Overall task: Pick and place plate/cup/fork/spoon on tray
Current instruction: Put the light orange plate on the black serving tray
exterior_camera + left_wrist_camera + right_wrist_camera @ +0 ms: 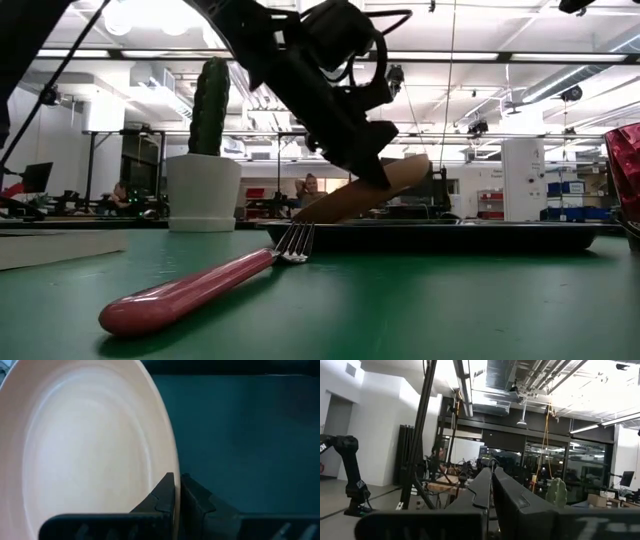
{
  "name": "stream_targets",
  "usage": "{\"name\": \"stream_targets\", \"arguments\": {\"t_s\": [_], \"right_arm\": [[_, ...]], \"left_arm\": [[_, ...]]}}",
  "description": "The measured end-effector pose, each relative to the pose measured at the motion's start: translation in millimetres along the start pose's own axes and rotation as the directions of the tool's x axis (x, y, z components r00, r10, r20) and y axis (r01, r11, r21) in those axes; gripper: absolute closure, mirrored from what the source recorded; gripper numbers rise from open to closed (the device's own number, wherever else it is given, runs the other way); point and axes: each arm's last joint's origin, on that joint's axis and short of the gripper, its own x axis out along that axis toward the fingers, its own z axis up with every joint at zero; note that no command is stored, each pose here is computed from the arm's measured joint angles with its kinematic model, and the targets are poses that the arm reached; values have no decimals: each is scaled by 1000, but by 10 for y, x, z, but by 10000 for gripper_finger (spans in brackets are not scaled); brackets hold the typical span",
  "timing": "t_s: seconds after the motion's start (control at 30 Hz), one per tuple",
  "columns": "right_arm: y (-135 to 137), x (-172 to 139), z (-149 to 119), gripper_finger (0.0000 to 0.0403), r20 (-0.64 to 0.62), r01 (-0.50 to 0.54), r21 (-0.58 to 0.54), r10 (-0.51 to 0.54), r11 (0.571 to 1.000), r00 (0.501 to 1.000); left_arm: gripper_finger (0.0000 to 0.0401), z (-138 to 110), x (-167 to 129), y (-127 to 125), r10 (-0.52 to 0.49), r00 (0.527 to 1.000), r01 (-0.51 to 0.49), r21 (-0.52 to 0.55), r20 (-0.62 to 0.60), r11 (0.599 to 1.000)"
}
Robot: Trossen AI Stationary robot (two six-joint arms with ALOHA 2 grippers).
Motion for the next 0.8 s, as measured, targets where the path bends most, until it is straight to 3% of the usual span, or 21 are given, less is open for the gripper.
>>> {"name": "stream_targets", "arguments": {"t_s": [0.8], "right_arm": [[0, -3, -1, 394, -13, -1, 12, 1, 1000, 1000]], "left_arm": [[401, 27, 69, 161, 35, 998, -32, -56, 57, 998]]}}
